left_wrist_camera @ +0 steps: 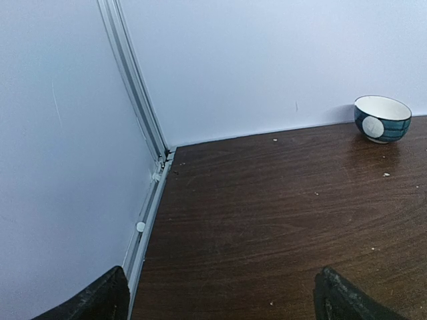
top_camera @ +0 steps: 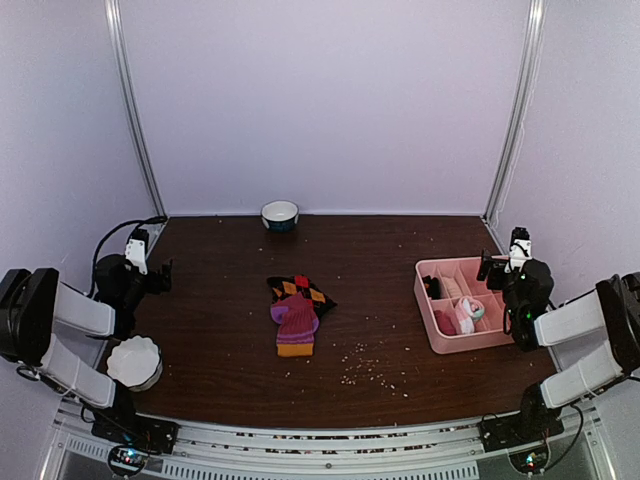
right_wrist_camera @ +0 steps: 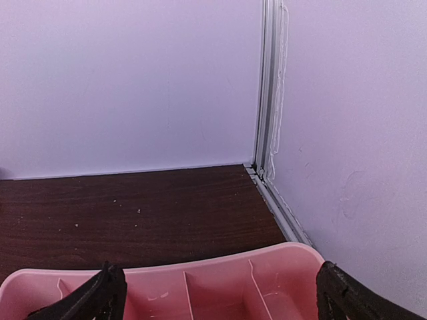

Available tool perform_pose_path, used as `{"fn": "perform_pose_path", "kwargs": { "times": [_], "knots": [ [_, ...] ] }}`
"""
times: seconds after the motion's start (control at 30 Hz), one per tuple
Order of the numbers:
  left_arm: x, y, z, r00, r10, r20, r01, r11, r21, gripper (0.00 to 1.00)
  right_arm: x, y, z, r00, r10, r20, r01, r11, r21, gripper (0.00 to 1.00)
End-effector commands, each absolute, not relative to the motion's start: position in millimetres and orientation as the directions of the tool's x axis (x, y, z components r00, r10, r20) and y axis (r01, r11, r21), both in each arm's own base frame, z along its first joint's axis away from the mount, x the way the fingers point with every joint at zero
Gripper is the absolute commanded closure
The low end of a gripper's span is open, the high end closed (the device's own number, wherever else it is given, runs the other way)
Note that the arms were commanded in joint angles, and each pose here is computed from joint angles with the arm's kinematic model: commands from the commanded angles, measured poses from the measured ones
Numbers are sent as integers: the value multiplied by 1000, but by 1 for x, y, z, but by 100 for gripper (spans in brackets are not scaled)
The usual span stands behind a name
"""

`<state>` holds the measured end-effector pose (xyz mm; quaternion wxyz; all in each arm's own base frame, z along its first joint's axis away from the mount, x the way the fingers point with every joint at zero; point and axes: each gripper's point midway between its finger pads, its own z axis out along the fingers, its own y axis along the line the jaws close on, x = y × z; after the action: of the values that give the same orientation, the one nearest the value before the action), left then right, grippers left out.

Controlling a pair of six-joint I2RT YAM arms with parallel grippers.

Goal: Roll the socks
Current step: Pick up the sock from the center of the board.

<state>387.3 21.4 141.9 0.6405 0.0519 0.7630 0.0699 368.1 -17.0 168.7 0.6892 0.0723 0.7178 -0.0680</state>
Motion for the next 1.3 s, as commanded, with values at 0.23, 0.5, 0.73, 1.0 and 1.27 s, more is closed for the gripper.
{"fn": "perform_pose_path", "kwargs": {
  "times": [0.23, 0.5, 0.73, 1.0, 1.27],
  "knots": [
    [392, 21, 167, -86, 171, -982, -15, 985, 173, 2, 367, -40, 180, -51, 60, -997, 335, 942, 39, 0],
    [409, 9, 189, -344, 270, -899, 147, 961, 233, 2, 378, -45, 244, -121, 98, -988, 372, 927, 47, 0],
    [406, 8, 213, -465, 354, -811, 233, 933, 273, 2, 405, 5, 241, -309, 318, -896, 179, 945, 274, 0],
    [384, -8, 201, -528, 395, -752, 360, 906, 223, 2, 388, 148, 236, -391, 41, -919, -125, 987, 97, 1],
    [359, -21, 176, -587, 433, -684, 461, 873, 158, 2, 339, 309, 195, -457, -194, -868, -382, 924, -6, 9]
  ]
}}
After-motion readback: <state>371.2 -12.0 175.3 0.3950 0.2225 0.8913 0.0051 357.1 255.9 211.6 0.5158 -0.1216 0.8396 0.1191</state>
